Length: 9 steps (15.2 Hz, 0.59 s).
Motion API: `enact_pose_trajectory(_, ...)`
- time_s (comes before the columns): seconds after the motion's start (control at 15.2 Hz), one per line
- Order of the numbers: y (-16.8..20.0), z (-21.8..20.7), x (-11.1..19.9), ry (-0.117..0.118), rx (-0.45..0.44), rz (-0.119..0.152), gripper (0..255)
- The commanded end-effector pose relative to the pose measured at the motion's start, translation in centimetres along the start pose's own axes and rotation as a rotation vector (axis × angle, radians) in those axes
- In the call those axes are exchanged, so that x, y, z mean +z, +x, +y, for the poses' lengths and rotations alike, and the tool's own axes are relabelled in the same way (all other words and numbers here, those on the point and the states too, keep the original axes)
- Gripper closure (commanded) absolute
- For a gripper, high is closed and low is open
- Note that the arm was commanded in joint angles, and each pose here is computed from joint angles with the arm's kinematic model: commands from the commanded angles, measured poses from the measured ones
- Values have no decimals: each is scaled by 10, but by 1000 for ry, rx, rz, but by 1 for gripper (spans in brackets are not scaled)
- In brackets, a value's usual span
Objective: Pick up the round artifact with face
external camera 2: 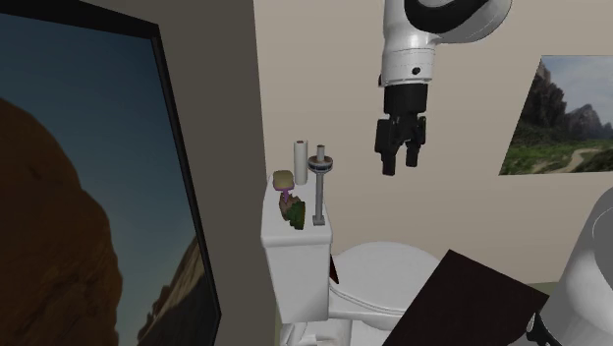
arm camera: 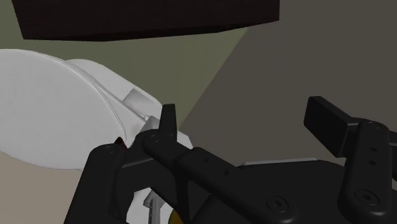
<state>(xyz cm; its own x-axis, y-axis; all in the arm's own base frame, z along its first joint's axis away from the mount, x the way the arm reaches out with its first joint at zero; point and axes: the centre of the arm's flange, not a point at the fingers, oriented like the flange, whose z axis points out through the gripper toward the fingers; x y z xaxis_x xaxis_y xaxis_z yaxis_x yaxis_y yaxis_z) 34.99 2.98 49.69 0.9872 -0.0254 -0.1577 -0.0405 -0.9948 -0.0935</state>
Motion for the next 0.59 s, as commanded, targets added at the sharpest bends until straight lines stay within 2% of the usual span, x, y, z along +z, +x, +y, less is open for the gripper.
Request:
enact_pose_trajectory(0.0,25,1,12,8,16,9,0)
enact_pose_trajectory(0.53,114,9,60,42,77,36,0)
